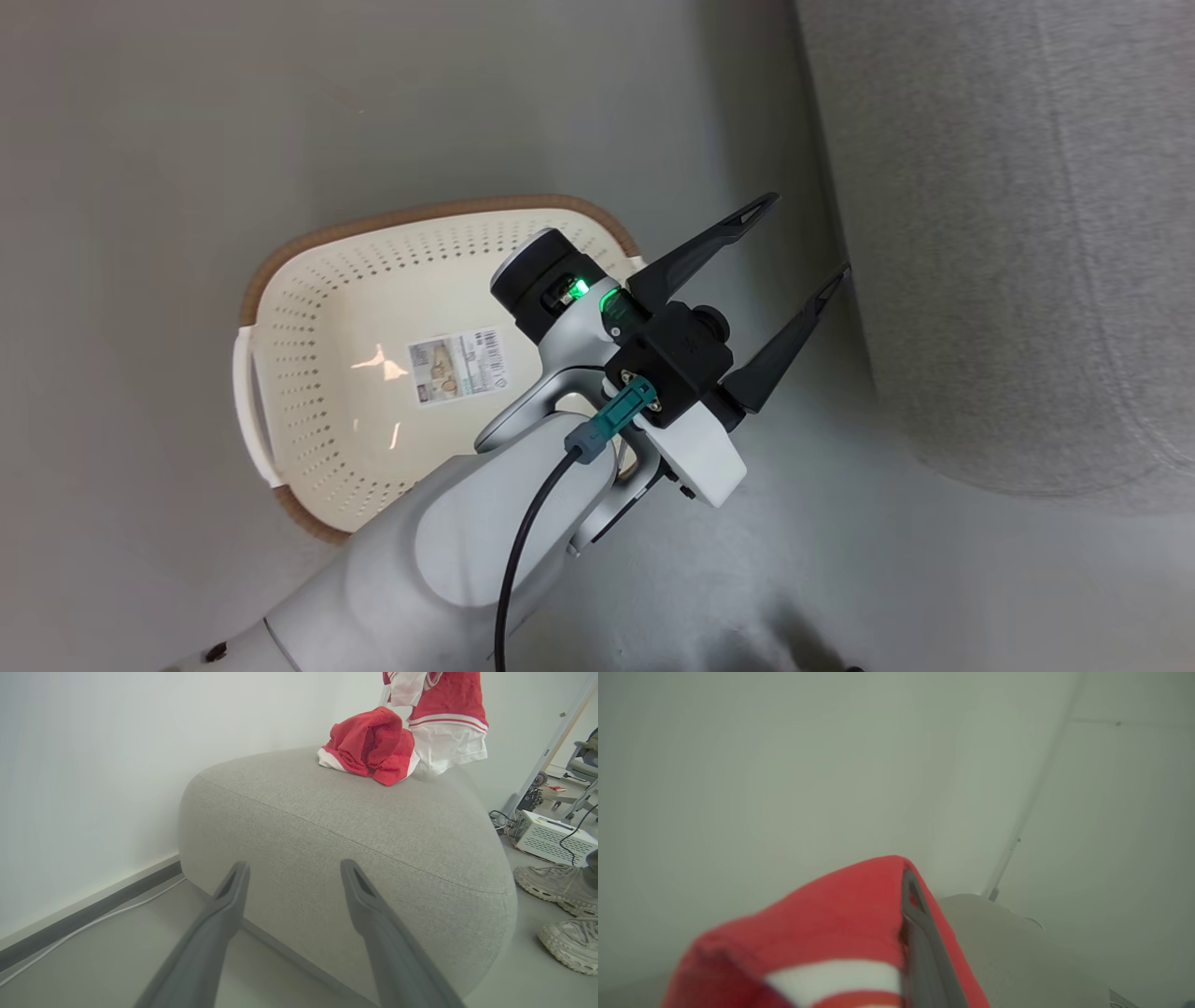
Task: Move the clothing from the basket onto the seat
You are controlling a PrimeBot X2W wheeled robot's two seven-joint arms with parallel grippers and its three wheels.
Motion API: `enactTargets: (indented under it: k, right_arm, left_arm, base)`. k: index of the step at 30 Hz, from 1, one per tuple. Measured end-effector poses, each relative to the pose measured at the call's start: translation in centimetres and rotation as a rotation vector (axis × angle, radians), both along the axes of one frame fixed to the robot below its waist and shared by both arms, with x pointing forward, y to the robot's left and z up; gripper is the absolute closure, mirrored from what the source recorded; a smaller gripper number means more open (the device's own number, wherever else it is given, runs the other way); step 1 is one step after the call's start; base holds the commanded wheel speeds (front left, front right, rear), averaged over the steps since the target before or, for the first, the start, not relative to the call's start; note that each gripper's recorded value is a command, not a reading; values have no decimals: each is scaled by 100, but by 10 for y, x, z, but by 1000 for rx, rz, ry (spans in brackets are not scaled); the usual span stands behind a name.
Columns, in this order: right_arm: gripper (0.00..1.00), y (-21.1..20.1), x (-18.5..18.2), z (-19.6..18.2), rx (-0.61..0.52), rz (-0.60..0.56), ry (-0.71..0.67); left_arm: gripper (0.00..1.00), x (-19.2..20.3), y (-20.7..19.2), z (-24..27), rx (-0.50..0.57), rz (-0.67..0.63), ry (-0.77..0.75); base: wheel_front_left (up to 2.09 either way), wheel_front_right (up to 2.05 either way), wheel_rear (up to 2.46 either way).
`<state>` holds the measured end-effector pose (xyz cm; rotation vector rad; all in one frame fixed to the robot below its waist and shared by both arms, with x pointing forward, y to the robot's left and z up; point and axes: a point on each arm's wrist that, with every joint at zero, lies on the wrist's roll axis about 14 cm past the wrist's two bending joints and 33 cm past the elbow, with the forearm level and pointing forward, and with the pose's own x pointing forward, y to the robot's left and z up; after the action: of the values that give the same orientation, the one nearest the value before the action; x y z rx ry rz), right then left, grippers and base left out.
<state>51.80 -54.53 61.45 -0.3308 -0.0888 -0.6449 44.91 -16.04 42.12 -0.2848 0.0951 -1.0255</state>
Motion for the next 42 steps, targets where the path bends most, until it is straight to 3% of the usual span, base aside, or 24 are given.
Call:
enactTargets:
  k: [8,13,14,15,16,17,32,42]
  right_arm:
    - [100,58,45,-117,172,130,169]
    - [100,78,34,-157,251,168,248]
    - [96,80,31,-162,258,171,261]
    - [61,82,29,-164,261,178,273]
    - [7,84,27,-165,269,186,273]
    - [0,88,25,-166,273,197,277]
    - [0,157,-35,-174,323,406,336]
    - [0,214,-48,-153,391,542,241]
  left_arm:
    - [0,15,24,-19,40,85,33]
    - [0,16,25,-13,34,93,26]
    - [0,15,24,-12,32,93,25]
    - [0,15,24,-10,28,93,24]
    - [0,14,24,-7,25,94,25]
    - [0,13,24,-5,24,93,22]
    - [0,-3,51,36,27,189,-6]
    - [0,-7,103,57,45,367,-23]
  base:
    - [0,0,0]
    - [0,0,0]
    - [0,0,0]
    - [0,0,0]
    - [0,0,0]
    - [0,0,0]
    - [0,0,0]
    - [0,0,0]
